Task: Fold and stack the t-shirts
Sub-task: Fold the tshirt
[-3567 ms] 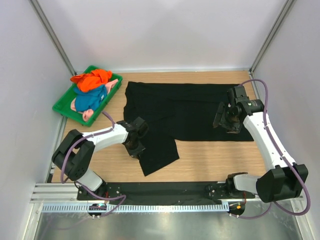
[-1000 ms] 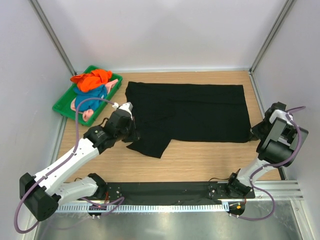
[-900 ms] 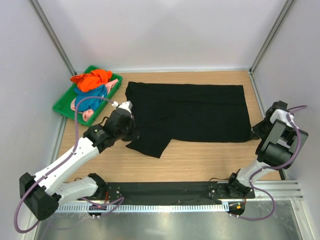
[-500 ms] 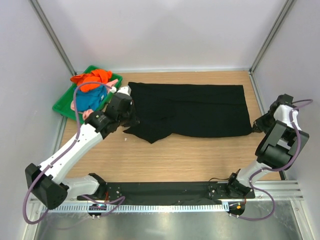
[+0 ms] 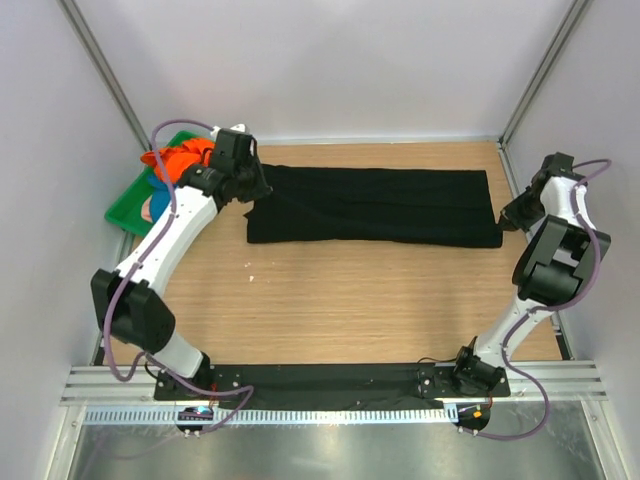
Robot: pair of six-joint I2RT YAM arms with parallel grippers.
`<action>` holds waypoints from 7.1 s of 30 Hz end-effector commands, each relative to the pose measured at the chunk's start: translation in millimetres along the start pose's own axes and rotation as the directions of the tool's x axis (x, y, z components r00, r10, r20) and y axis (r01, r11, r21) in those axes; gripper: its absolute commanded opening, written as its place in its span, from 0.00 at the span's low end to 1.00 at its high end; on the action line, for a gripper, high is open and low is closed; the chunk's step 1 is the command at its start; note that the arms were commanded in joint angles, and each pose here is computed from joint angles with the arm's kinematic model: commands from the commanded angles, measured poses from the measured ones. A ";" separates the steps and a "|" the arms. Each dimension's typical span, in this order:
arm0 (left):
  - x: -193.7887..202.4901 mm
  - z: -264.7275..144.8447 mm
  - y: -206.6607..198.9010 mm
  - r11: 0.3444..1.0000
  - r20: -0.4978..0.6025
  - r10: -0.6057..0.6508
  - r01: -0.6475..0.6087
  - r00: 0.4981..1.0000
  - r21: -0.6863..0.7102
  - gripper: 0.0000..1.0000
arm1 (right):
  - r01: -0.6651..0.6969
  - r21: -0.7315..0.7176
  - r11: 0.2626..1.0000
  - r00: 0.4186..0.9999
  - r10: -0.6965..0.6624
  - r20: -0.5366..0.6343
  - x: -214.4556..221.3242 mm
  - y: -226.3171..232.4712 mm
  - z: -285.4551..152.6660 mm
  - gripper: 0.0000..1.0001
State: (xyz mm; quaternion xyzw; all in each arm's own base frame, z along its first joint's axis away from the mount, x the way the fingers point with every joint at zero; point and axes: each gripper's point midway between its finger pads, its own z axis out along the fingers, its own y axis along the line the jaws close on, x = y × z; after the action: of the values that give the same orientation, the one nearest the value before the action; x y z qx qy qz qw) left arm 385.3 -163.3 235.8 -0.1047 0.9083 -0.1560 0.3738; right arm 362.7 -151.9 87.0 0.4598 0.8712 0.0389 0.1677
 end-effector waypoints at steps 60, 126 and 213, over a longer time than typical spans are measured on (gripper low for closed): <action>-67.0 160.6 -11.2 0.992 -0.047 -0.123 0.122 0.991 -0.011 0.00 | -0.020 -0.147 0.989 1.000 0.016 -0.022 -79.8 80.6 78.1 0.03; 23.7 139.7 25.0 0.999 -0.241 -0.008 -0.003 0.970 -0.044 0.27 | 0.341 -0.028 0.939 0.939 -0.339 0.059 -26.7 115.1 17.0 0.52; 122.4 203.1 31.1 0.931 -0.314 -0.132 0.008 0.940 -0.366 0.46 | 0.531 0.083 0.843 0.847 -0.526 -0.077 33.3 106.3 71.4 0.57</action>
State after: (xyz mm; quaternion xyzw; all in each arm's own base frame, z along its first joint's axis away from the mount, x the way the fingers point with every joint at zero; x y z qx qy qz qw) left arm 431.8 -214.7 26.4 -0.1746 0.9672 -0.0340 0.1815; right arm 451.5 -59.7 32.0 0.2104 0.9707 -0.0168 0.1150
